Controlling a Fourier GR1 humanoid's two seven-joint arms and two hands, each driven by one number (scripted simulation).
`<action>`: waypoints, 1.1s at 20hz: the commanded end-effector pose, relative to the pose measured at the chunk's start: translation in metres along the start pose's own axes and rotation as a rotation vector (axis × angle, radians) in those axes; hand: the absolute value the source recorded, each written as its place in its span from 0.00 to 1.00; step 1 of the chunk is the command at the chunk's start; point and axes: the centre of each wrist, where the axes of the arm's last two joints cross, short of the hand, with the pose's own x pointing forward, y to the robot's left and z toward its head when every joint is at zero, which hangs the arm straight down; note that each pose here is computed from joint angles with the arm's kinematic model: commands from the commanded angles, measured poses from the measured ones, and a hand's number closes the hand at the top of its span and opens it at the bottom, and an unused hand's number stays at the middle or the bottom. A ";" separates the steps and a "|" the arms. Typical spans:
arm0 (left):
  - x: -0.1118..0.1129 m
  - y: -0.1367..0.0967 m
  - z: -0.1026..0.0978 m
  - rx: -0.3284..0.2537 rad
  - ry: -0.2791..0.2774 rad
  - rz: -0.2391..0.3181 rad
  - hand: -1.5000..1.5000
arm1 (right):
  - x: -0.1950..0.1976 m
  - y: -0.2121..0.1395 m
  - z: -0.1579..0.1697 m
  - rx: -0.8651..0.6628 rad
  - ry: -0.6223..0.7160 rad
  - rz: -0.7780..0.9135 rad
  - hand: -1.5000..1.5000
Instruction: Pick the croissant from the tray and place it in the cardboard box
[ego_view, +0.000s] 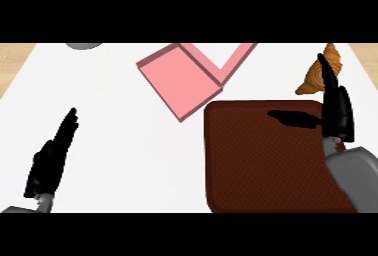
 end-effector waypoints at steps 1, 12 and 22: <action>-0.012 -0.003 0.006 0.002 0.027 0.005 0.50 | 0.012 -0.027 -0.010 0.129 0.070 0.256 0.00; 0.007 -0.001 -0.008 -0.016 -0.015 0.010 0.50 | 0.076 -0.009 -0.002 0.640 0.336 0.556 0.00; -0.010 -0.018 -0.004 -0.010 -0.004 0.003 0.50 | 0.092 0.026 0.007 0.615 0.432 0.597 0.00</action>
